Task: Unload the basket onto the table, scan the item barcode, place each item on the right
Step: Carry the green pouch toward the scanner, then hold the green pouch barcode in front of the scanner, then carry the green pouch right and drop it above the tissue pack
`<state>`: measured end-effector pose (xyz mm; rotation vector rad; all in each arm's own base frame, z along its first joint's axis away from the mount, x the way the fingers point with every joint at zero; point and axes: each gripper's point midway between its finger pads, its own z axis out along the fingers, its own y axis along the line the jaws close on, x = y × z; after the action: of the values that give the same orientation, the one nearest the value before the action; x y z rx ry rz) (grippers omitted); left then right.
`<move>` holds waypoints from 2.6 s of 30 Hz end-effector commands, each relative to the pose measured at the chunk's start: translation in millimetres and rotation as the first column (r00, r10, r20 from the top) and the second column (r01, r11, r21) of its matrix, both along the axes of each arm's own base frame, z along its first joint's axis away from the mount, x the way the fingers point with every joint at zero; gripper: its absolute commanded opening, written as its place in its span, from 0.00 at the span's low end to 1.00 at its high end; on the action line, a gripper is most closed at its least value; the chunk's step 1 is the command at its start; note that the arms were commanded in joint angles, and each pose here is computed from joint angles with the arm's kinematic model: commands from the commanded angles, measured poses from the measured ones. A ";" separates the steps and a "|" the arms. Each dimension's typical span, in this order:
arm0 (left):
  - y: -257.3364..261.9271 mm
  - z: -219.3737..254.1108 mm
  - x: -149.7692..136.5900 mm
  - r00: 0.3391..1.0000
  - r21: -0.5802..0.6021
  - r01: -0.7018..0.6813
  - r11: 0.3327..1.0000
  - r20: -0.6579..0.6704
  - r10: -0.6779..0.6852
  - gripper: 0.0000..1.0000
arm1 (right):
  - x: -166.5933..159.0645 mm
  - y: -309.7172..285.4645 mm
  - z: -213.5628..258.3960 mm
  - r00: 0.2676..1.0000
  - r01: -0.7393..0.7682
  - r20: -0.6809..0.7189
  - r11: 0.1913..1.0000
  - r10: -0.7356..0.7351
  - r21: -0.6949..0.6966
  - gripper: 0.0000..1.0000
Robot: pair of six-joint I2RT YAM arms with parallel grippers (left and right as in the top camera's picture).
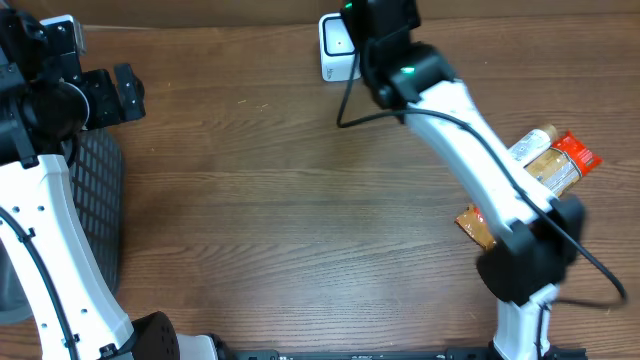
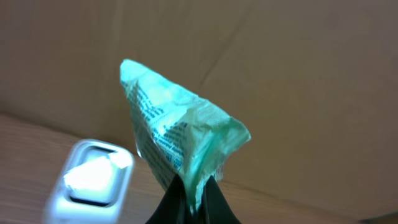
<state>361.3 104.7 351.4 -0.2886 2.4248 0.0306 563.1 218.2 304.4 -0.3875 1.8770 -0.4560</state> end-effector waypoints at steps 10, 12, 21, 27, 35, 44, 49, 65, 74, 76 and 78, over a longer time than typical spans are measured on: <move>0.8 1.4 1.2 1.000 0.007 0.012 1.000 0.005 -0.012 1.00 | 37.8 20.4 -59.1 0.999 -0.050 -0.009 0.895 0.051 -0.444 0.04; 0.8 1.5 1.2 1.000 0.007 0.012 1.000 0.006 -0.012 1.00 | 41.3 25.9 -70.8 0.998 -0.067 -0.019 0.876 0.066 -0.478 0.04; 0.8 1.5 1.2 1.000 0.007 0.012 1.000 0.006 -0.012 1.00 | 48.6 44.5 -103.0 0.991 -0.127 -0.058 0.763 0.117 -0.634 0.04; 0.8 1.5 1.2 1.000 0.007 0.012 1.000 0.006 -0.012 1.00 | 48.2 43.3 -105.1 0.992 -0.126 -0.062 0.761 0.113 -0.637 0.04; 0.8 1.5 1.2 1.000 0.007 0.012 1.000 0.006 -0.012 1.00 | 47.6 42.1 -107.4 0.991 -0.135 -0.078 0.741 0.111 -0.658 0.04; 0.8 1.5 1.2 1.000 0.007 0.012 1.000 0.006 -0.012 1.00 | 46.5 38.1 -107.5 0.993 -0.118 -0.080 0.737 0.087 -0.665 0.04; 0.8 1.5 1.2 1.000 0.007 0.012 1.000 0.006 -0.012 0.99 | 45.9 38.6 -107.4 0.993 -0.116 -0.079 0.737 0.085 -0.666 0.04; 0.8 1.5 1.2 1.000 0.007 0.012 1.000 0.006 -0.012 1.00 | 25.6 24.6 -34.3 0.999 0.000 0.039 0.881 0.021 -0.473 0.04; 0.8 1.5 1.2 1.000 0.007 0.012 1.000 0.006 -0.012 1.00 | -51.4 7.5 23.1 0.991 -0.089 -0.104 0.995 0.085 -0.036 0.04; 0.8 1.5 1.2 1.000 0.007 0.012 1.000 0.006 -0.012 1.00 | -73.3 2.5 28.9 0.981 -0.088 -0.161 0.987 0.109 0.133 0.04; 0.8 1.5 1.2 1.000 0.006 0.011 1.000 0.006 -0.011 1.00 | -93.3 -5.3 33.9 0.968 -0.056 -0.218 0.950 0.127 0.306 0.04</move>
<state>361.2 104.9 351.4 -0.2893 2.4251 0.0311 491.9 209.9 306.0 -0.6439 2.0511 -0.4778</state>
